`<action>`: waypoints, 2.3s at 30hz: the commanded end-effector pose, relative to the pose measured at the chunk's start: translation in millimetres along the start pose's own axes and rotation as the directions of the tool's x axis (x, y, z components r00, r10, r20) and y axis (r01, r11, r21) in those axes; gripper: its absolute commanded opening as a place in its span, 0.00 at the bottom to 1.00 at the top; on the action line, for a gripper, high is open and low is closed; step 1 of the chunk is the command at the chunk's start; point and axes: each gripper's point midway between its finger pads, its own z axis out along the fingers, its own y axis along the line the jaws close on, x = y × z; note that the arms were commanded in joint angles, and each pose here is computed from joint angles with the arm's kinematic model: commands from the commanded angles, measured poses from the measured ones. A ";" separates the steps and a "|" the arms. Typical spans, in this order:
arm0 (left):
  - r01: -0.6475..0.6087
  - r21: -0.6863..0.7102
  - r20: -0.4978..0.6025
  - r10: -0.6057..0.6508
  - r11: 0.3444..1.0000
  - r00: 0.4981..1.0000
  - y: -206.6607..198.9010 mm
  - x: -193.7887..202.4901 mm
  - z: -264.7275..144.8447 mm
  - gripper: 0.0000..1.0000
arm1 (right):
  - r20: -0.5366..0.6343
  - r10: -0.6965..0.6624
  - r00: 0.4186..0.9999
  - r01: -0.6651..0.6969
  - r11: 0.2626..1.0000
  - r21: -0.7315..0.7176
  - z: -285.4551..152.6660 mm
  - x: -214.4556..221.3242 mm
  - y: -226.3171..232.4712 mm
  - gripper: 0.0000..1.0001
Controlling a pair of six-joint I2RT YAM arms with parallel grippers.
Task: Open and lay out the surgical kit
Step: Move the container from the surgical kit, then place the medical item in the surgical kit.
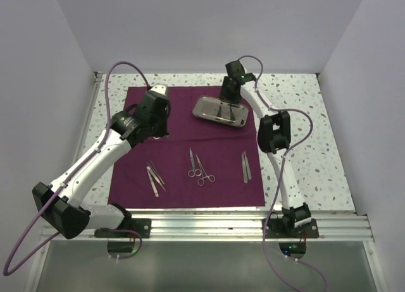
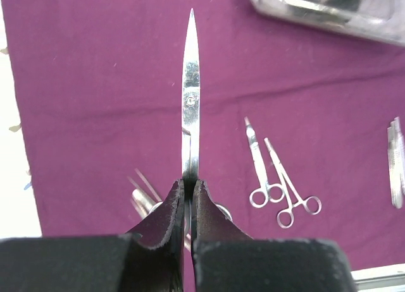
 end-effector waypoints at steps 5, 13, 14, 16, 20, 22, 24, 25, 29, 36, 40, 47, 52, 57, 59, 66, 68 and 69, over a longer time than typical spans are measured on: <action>0.015 -0.055 -0.004 -0.015 0.998 1.000 18.5 5.4 -18.8 0.00 | -0.117 -0.007 0.993 0.025 0.989 0.146 50.7 47.1 -47.5 0.55; 0.010 -0.040 -0.032 -0.012 0.999 0.999 17.7 15.2 -18.7 0.00 | -0.006 0.040 0.999 -0.038 0.991 0.131 60.5 19.8 -48.5 0.57; 0.011 -0.038 -0.035 -0.013 0.999 0.999 17.3 15.7 -18.8 0.00 | 0.003 0.050 0.999 -0.050 0.990 0.129 58.6 15.1 -49.1 0.57; 0.015 -0.028 -0.035 -0.016 1.000 0.999 15.6 15.2 -19.9 0.00 | 0.029 0.086 0.996 -0.089 0.990 0.107 45.4 -0.2 -48.1 0.58; 0.026 -0.016 -0.041 -0.026 1.000 0.999 13.2 21.6 -14.2 0.00 | 0.048 0.121 0.991 -0.118 0.991 -0.060 10.2 -11.2 -27.2 0.69; 0.030 -0.012 -0.057 -0.030 0.999 0.998 14.0 33.3 -8.6 0.00 | 0.105 0.133 0.986 -0.110 0.973 -0.205 -28.9 -35.7 -2.3 0.77; 0.046 0.005 -0.061 -0.046 0.999 0.997 11.0 41.8 -2.1 0.00 | 0.121 0.139 0.983 -0.100 0.954 -0.282 -56.5 -48.4 13.4 0.84; 0.064 0.019 -0.049 -0.063 0.998 0.997 7.6 41.7 1.7 0.00 | 0.132 0.139 0.981 -0.085 0.933 -0.350 -88.7 -59.8 27.5 0.85; 0.094 0.072 -0.066 -0.089 0.993 0.994 -6.3 59.6 18.1 0.00 | 0.193 0.148 0.970 -0.047 0.892 -0.449 -179.6 -78.7 41.8 0.88; 0.160 0.095 -0.186 -0.140 0.983 0.972 -33.4 111.7 56.8 0.00 | 0.273 0.125 0.954 0.014 0.890 -0.455 -285.2 -53.2 16.1 0.93; 0.173 0.150 -0.200 -0.142 0.973 0.970 -61.8 125.3 69.2 0.00 | 0.234 0.102 0.967 0.006 0.908 -0.419 -295.2 -15.3 -6.7 0.95; 0.094 0.152 -0.258 -0.052 0.984 0.965 -97.8 153.9 94.8 0.00 | 0.176 0.083 0.981 -0.013 0.929 -0.369 -295.4 30.3 -33.7 0.98; 0.076 0.143 -0.297 -0.031 0.987 0.954 -107.0 163.9 97.5 0.38 | 0.196 0.058 0.979 0.015 0.937 -0.348 -304.5 29.4 -39.4 0.98; 0.067 0.147 -0.259 -0.027 0.987 0.966 -114.1 138.2 74.8 0.76 | 0.215 0.037 0.976 0.042 0.935 -0.351 -312.9 27.8 -39.1 0.98; 0.078 0.150 -0.208 -0.045 0.986 0.977 -115.1 111.9 59.4 0.85 | 0.230 0.038 0.972 0.054 0.924 -0.379 -319.7 25.5 -34.4 0.98; 0.023 0.180 0.012 -0.026 0.983 1.000 -87.0 43.5 -9.2 0.87 | 0.217 0.058 0.974 0.032 0.921 -0.389 -331.7 37.7 -39.5 0.98; 0.007 0.200 0.090 -0.025 0.980 0.996 -72.7 32.1 -30.9 0.90 | 0.247 0.078 0.966 0.037 0.903 -0.429 -338.6 40.8 -37.1 0.98; 0.001 0.204 0.124 -0.027 0.979 0.992 -67.1 28.2 -37.8 0.92 | 0.228 0.095 0.969 0.016 0.898 -0.440 -332.4 56.3 -41.5 0.98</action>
